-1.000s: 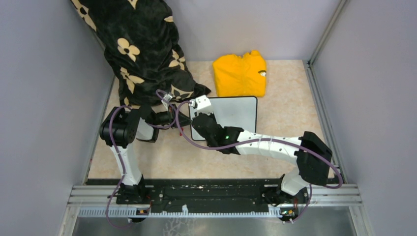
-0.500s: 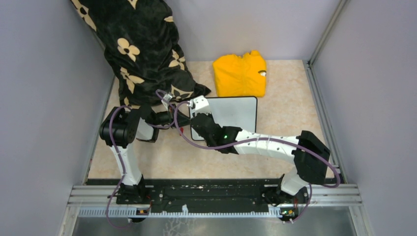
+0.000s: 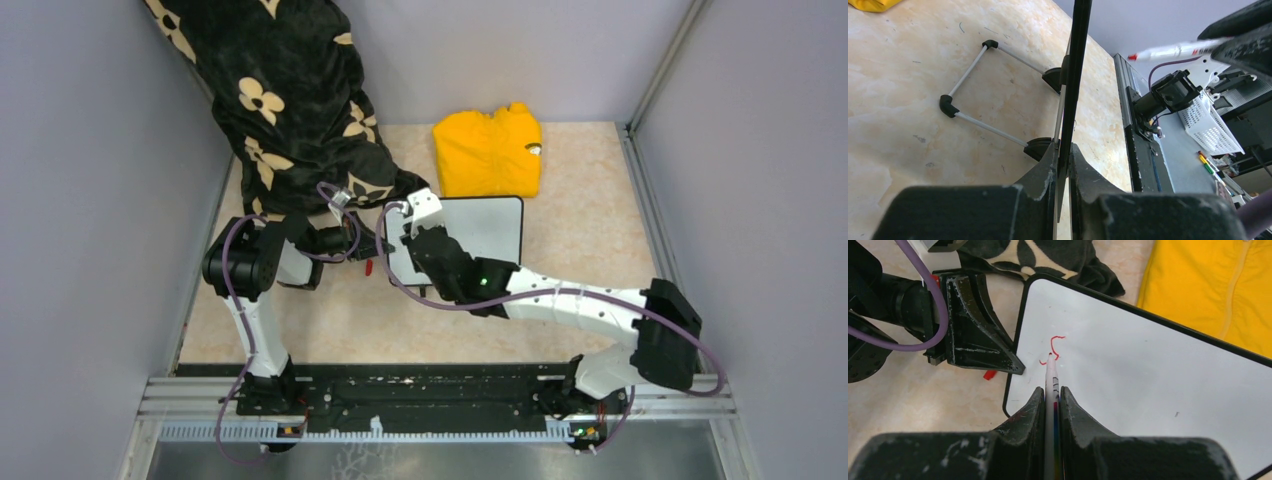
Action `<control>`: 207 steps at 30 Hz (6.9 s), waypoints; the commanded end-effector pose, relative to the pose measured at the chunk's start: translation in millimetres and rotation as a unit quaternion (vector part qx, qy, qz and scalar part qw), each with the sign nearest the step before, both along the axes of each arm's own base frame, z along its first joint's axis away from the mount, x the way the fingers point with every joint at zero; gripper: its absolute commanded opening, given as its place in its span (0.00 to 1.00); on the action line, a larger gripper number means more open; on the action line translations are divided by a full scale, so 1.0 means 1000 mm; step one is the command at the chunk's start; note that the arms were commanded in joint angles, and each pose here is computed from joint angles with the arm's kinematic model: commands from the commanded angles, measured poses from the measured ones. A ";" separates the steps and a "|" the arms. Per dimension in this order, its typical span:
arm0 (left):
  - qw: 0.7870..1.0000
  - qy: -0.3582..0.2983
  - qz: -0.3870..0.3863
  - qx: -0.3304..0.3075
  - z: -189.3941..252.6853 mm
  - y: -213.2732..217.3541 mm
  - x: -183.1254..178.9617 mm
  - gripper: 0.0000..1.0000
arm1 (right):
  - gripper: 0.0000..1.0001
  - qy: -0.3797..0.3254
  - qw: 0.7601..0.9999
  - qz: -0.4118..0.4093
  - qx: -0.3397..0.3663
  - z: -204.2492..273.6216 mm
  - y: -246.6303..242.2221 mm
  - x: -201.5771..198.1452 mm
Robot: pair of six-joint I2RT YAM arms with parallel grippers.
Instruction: Write a sentence on the whiteboard
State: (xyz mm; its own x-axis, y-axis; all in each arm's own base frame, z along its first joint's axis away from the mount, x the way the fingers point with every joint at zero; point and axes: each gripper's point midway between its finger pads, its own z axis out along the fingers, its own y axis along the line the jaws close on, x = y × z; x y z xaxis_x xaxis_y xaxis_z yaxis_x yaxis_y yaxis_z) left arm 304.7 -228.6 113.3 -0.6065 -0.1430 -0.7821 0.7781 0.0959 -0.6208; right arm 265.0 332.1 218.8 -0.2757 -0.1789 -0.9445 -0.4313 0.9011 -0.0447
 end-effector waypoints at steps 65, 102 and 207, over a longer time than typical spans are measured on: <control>0.991 -0.129 -0.007 -0.019 0.029 -0.002 -0.003 0.00 | 0.00 -0.015 0.999 0.003 0.032 -0.013 -0.015 0.021; 0.992 -0.128 -0.007 -0.020 0.029 -0.002 -0.002 0.00 | 0.00 -0.017 0.999 -0.013 0.045 -0.003 -0.019 0.030; 0.991 -0.130 -0.008 -0.019 0.028 -0.002 -0.003 0.00 | 0.00 -0.003 0.997 -0.049 0.057 -0.013 -0.068 0.031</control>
State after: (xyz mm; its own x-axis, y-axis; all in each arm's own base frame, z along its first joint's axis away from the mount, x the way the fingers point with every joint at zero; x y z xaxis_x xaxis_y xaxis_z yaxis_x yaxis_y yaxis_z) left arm 305.7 -229.9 113.4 -0.6005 -0.1470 -0.7860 0.7815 0.1002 -0.6158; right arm 293.5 277.5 203.7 -0.2874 -0.0632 -0.9557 -0.3812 0.9229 0.0536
